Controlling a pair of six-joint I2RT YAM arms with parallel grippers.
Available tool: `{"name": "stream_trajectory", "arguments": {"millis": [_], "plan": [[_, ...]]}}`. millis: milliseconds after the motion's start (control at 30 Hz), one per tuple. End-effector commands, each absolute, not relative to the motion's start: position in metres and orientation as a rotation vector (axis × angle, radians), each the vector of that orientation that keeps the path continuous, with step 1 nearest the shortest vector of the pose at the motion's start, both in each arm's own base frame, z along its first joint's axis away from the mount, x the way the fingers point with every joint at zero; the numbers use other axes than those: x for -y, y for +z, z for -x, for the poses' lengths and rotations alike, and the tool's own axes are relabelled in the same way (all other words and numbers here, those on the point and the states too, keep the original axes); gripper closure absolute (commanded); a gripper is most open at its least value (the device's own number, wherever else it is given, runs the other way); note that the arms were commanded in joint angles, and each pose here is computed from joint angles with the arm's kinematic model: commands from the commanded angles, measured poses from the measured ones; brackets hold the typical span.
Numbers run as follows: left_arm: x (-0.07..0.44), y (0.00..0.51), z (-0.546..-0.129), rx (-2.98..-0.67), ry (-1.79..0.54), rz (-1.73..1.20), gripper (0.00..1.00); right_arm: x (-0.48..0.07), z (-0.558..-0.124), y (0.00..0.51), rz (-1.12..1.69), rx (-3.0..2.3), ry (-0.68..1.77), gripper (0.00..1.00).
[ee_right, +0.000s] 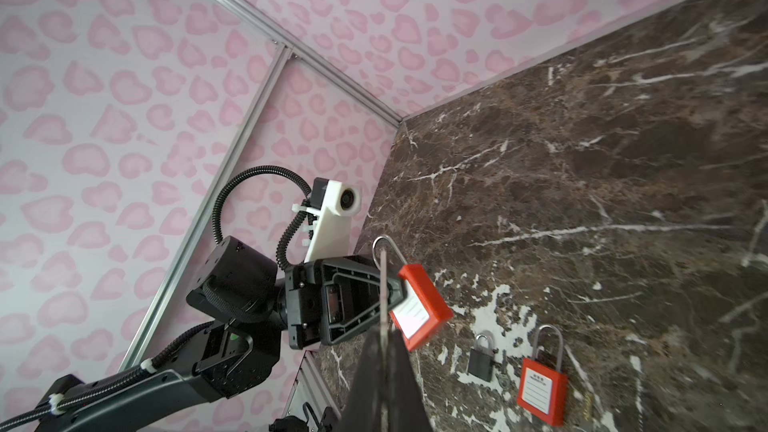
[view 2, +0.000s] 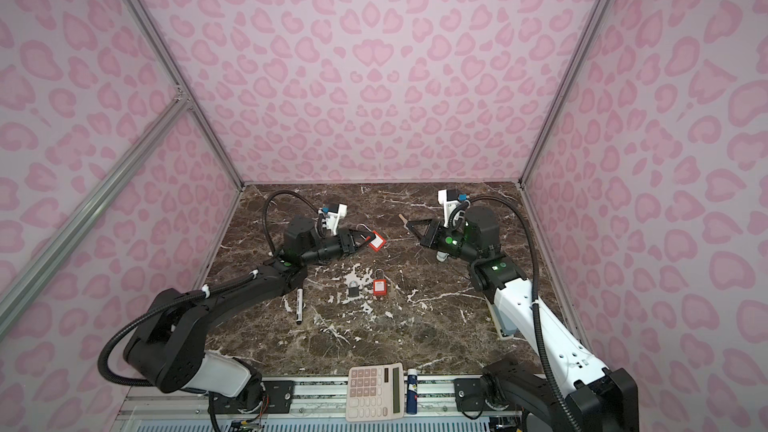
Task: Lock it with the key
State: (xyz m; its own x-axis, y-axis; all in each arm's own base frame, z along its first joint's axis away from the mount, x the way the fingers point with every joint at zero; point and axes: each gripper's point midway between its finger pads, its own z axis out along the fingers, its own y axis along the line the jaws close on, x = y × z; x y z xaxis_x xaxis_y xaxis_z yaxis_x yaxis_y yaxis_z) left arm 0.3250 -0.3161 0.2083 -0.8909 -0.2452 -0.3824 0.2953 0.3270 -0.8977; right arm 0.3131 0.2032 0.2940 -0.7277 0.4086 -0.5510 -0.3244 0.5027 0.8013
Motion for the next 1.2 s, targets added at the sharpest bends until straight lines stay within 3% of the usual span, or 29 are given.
{"name": "stream_trajectory", "arguments": {"millis": [0,167,567,1167], "plan": [[0.336,0.178,-0.317,-2.295,-1.551,-0.126,0.97,-0.187,-0.314,0.272,-0.186,-2.059,1.231,1.0],[0.371,0.13,-0.305,-2.546,-1.511,-0.189,0.97,-0.164,-0.306,0.254,-0.27,-2.09,1.155,1.0],[0.421,0.049,-0.274,-2.867,-1.358,-0.308,0.97,-0.133,-0.289,0.22,-0.416,-2.114,1.098,1.0],[0.417,0.046,-0.295,-2.827,-1.235,-0.374,0.97,-0.134,-0.28,0.189,-0.46,-2.164,1.119,1.0]]}}
